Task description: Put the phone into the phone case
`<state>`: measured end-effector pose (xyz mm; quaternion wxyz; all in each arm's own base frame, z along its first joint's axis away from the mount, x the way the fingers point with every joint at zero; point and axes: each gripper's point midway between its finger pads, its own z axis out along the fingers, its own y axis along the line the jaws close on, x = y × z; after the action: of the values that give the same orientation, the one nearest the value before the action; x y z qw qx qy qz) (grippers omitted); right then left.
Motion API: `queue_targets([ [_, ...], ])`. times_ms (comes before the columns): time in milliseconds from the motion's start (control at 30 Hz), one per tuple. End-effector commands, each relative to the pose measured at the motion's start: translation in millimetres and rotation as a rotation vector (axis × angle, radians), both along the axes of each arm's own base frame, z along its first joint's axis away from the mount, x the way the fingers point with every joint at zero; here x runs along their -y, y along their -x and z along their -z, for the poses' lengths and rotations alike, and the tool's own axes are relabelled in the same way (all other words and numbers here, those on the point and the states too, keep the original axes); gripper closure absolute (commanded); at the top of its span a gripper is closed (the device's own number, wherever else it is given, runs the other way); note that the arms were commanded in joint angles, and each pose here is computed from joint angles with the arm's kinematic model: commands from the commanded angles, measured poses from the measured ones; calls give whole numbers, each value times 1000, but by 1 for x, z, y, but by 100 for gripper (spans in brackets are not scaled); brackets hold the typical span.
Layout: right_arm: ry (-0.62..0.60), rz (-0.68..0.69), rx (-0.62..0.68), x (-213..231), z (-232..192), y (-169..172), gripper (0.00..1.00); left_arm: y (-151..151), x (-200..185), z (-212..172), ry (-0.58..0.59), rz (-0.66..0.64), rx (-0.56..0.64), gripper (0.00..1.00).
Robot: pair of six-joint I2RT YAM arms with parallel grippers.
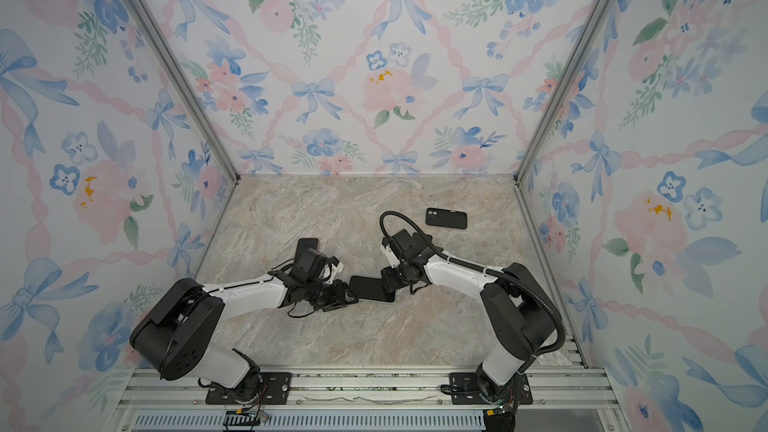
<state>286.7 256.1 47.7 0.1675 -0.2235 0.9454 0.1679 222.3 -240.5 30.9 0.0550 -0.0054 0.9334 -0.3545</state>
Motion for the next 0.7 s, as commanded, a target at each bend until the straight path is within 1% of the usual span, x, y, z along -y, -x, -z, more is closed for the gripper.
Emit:
queue_targets([
  [0,-41,-70,19,-10,-3,-16,41,5,-2,5,-11,-18,-21,52],
  [200,-76,-89,-62,-16,13,-10,39,-2,3,11,-17,-7,-32,52],
  [367,-79,-105,-95,-18,14,3,44,-13,2,13,-17,-17,-32,54],
  [667,-76,-87,-147,-17,11,32,57,-38,1,16,-9,-24,-23,55],
])
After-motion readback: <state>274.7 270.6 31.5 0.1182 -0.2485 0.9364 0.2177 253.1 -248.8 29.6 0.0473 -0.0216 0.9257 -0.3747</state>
